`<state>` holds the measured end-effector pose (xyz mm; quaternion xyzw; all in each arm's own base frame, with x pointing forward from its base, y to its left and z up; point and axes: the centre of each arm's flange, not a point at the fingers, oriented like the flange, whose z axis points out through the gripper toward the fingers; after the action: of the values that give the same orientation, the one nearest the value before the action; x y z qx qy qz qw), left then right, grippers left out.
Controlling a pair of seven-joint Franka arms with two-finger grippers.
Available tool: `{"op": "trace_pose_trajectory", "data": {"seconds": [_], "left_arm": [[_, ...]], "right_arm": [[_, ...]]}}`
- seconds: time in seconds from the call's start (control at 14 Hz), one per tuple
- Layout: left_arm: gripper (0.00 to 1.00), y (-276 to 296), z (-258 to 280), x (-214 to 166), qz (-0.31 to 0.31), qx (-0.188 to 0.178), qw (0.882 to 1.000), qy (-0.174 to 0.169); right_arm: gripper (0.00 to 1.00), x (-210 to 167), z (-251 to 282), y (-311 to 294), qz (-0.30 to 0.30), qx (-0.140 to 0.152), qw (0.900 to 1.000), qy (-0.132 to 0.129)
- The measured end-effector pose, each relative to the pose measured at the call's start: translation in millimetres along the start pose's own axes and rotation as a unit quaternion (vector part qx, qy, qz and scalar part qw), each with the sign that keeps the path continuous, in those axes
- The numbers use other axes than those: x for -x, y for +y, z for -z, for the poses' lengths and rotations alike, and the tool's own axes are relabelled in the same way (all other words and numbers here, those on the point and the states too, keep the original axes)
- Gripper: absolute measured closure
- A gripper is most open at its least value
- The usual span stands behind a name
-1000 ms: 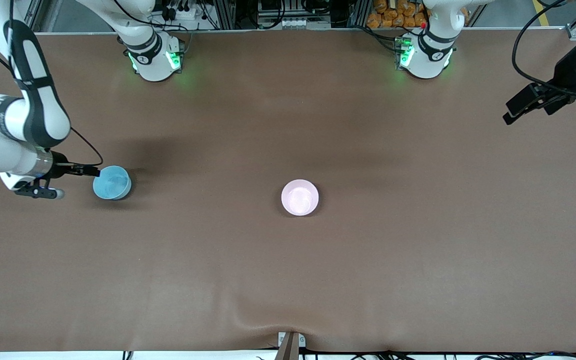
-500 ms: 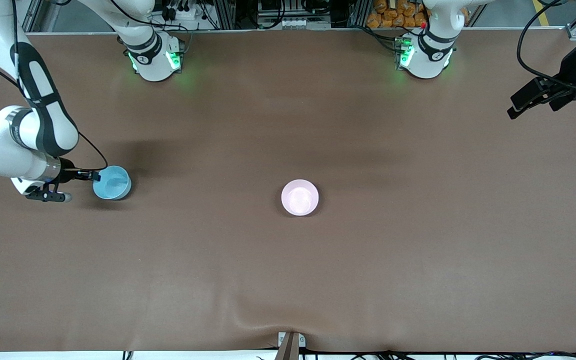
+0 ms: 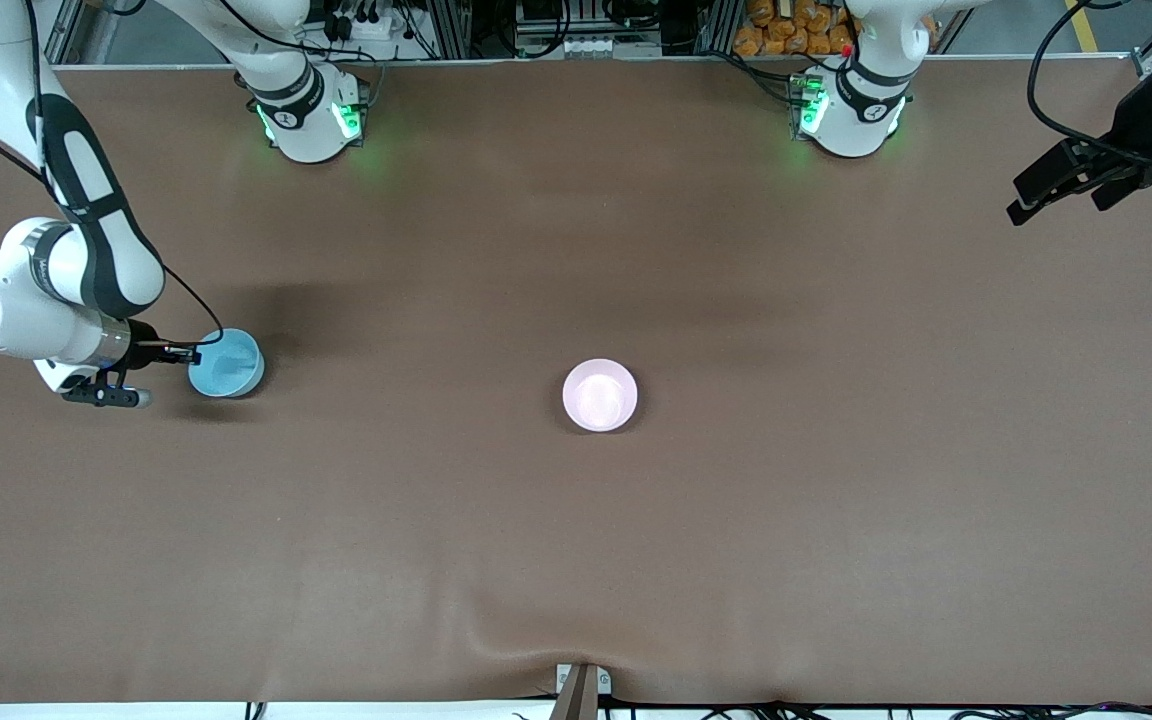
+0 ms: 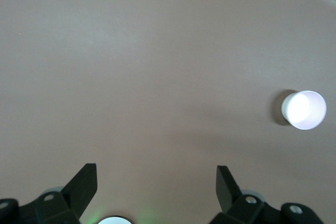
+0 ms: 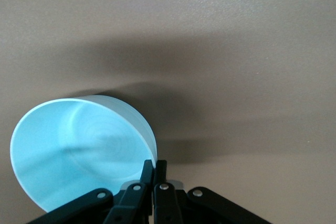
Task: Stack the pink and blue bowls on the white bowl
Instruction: 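Lower the right gripper and grasp the light blue bowl's rim, then carry the blue bowl with the right gripper over the stacked bowls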
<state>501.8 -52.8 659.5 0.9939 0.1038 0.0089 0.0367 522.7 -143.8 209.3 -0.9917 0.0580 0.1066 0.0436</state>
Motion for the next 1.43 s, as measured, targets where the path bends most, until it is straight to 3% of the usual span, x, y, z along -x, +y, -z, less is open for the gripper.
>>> {"op": "trace_pose_trajectory", "data": {"seconds": [0.21, 0.36, 0.57, 0.79, 1.0, 1.43], "left_arm": [[0.00, 1, 0, 0, 0.000, 0.006, 1.000, -0.002], [0.00, 2, -1, 1, -0.001, 0.005, 1.000, -0.005], [0.00, 1, -3, 2, -0.002, 0.004, 1.000, -0.011], [0.00, 3, -5, 3, -0.006, 0.003, 1.000, -0.013], [0.00, 1, -12, 2, -0.005, 0.002, 1.000, -0.019], [0.00, -1, -23, -3, -0.005, 0.001, 1.000, -0.025]], "right_arm": [[0.98, -3, 20, -21, -0.034, -0.020, 0.998, -0.047], [0.98, -10, 58, -67, -0.069, -0.039, 0.994, -0.072], [0.98, -12, 104, -157, -0.110, -0.098, 0.985, -0.087], [0.98, -7, 132, -263, -0.132, -0.103, 0.983, -0.077], [0.98, 11, 147, -371, -0.154, -0.099, 0.982, -0.048], [0.98, 35, 89, -494, -0.209, -0.118, 0.971, -0.010]]}}
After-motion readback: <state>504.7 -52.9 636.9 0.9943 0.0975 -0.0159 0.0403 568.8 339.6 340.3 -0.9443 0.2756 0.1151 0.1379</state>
